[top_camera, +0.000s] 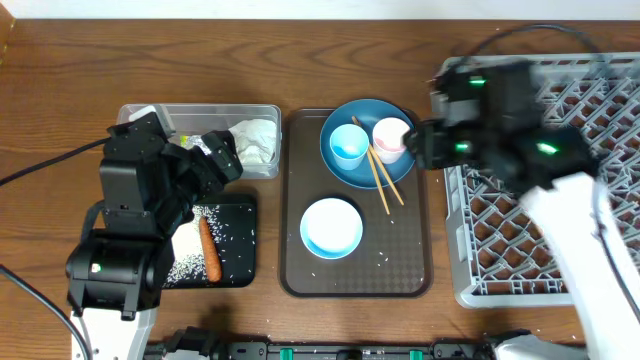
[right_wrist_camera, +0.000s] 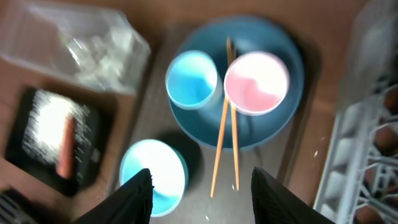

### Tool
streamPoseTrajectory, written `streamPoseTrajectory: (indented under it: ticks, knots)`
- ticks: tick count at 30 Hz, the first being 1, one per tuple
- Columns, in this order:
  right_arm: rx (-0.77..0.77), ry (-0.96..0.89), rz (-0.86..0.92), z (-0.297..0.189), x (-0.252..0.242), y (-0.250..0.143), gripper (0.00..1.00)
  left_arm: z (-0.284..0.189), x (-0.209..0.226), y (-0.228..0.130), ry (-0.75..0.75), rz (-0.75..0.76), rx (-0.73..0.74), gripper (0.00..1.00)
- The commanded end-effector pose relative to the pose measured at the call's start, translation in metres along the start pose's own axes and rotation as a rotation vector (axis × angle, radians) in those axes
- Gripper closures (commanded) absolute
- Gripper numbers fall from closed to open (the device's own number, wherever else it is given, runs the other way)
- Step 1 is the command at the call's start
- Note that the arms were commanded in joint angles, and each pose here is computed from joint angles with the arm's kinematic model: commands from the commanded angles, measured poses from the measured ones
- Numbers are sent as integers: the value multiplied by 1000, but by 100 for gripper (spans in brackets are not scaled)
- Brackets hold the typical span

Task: Sort waste into correct bins and load items into the dishwasher rack
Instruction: 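Grasp a wooden chopstick on the blue plate with the right gripper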

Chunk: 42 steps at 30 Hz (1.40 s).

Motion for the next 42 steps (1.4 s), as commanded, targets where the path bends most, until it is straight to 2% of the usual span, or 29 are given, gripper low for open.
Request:
streamPoseTrajectory:
  ticks: [1,4,9,17,24,31,33,35,36,42]
  knots:
    - [106,-83,-35,34,8,-3,45,0,-1,4,10,7,-14,2]
    - [202,-131,-63,64,11,-10,44,3,0,4,16,7,-8,2]
    - [325,-110,-98,105,23,-22,45,6,0,4,23,6,-1,2]
    - [457,-146,-125,154,22,-41,48,9,0,3,29,6,6,2]
    - [508,-219,-179,172,14,-49,45,9,0,3,30,6,7,2]
    - [512,-209,-216,174,16,-50,47,9,0,3,30,6,7,2]
    - [508,-208,-215,175,15,-51,54,9,1,3,31,6,7,2]
    - [507,-194,-212,176,16,-51,71,9,1,3,31,6,7,2]
    - [508,-185,-209,176,17,-51,75,9,1,3,31,6,7,2]
    - [524,-152,-212,176,24,-55,77,9,0,3,30,6,7,2]
Point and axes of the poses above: each gripper's point midway between its finger pads, its own z axis out along the fingers, its own x axis along the line the jaws close on, y = z × x, the point moved 9 cm from there along -z, back along the fingers, and after that the axes turned 13 degrees about -z, right-handed, at the moved point
